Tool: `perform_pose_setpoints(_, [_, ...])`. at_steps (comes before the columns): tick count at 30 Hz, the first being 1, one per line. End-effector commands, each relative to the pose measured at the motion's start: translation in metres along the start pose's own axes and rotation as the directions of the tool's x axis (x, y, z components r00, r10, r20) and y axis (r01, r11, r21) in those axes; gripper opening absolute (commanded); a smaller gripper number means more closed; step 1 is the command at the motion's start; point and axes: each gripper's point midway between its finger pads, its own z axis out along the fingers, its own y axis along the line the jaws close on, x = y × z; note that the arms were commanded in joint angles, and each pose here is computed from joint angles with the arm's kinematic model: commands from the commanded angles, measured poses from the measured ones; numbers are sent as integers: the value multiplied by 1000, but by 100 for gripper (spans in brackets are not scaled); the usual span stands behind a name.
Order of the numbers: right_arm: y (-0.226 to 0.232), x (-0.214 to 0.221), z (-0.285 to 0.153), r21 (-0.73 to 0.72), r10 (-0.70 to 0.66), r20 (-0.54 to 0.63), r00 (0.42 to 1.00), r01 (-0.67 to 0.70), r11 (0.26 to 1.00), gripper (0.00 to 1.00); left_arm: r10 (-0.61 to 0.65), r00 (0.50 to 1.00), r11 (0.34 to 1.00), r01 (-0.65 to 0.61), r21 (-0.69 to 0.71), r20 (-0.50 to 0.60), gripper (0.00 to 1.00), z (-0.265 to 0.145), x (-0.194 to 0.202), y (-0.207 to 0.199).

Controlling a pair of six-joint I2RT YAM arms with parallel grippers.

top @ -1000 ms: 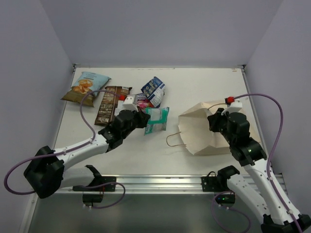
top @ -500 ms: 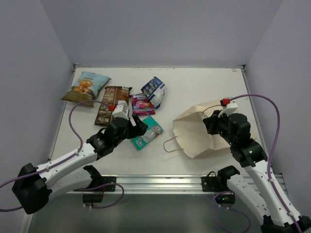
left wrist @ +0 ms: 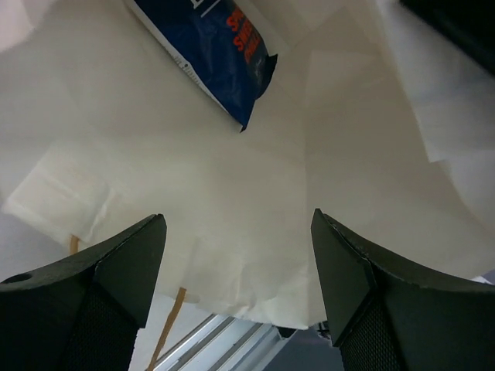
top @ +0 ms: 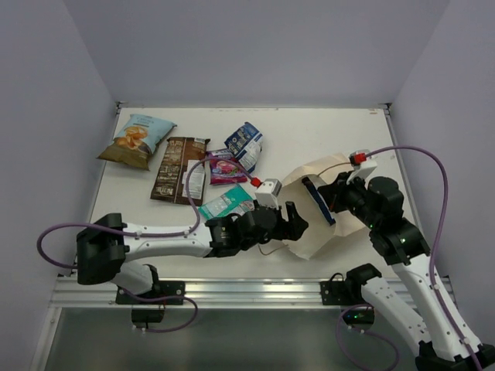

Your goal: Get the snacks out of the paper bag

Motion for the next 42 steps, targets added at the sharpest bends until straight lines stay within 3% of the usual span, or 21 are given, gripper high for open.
perform_pose_setpoints(1, [17,-23,-10,-57,29,52,998,-26,998,0,-92,982,994,81,70,164,82,10,-29,-36])
perform_pose_setpoints(9, [26,-29,-15,-72,110,20,994,-108,991,0,96,976,994,-102,23,196,86,57,5,-25])
perform_pose_setpoints(24, [60,-25,-26,-260,112,-12,994,-112,959,0,221,959,971,-199,-135,174,88,105,23,-6])
perform_pose_setpoints(30, [58,-29,-37,-261,18,24,1000,-11,965,0,231,965,958,-204,-200,124,88,87,35,30])
perform_pose_setpoints(39, [43,-26,-34,-189,-98,-22,995,92,978,0,161,975,956,-116,-270,152,88,29,17,65])
perform_pose_setpoints(42, [45,-33,-36,-191,-119,-21,993,112,975,0,129,977,971,-90,-220,170,88,22,11,54])
